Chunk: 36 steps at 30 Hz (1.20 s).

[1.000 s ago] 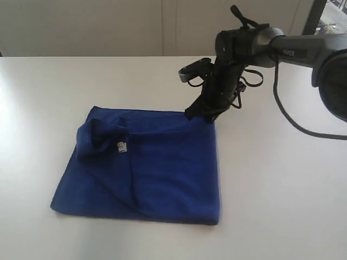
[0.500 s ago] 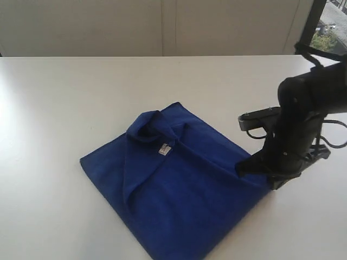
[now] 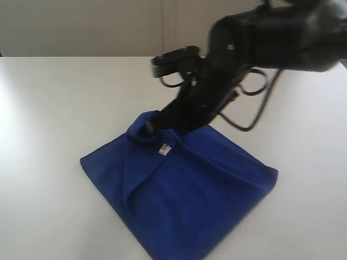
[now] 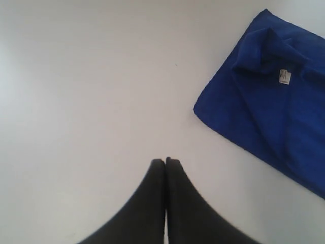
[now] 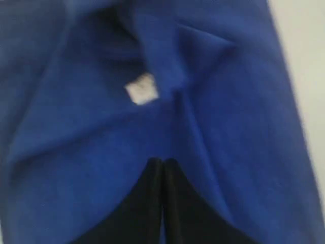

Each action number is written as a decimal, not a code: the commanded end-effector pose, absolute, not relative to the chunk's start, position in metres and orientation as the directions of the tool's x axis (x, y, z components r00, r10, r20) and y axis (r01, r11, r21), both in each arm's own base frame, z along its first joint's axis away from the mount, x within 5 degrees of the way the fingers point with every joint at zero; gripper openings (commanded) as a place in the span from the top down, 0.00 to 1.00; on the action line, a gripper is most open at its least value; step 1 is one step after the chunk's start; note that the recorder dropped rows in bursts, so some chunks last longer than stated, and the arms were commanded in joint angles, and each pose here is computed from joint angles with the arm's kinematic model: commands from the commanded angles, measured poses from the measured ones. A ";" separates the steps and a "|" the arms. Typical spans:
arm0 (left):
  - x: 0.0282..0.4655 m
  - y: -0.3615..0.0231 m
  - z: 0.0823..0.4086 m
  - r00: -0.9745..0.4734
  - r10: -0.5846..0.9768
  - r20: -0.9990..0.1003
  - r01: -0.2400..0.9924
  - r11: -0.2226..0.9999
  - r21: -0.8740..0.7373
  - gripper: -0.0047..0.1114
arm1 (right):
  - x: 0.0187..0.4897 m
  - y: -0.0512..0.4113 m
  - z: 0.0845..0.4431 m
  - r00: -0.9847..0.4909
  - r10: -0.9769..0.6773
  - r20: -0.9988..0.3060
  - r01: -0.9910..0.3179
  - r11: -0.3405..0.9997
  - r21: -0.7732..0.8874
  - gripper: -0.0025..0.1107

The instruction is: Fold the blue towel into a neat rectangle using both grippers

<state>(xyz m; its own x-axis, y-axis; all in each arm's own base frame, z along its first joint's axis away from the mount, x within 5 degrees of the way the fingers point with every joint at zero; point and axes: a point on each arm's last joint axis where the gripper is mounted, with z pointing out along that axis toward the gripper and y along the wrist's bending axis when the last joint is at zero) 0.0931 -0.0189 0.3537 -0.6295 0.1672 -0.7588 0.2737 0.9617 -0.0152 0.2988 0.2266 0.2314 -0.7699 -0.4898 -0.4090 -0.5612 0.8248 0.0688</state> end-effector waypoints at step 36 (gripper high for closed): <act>0.092 -0.019 0.352 -0.634 0.157 -0.757 0.268 0.963 -0.024 0.96 | 0.458 0.258 0.091 -0.922 -0.136 -0.363 -0.200 0.969 0.144 0.98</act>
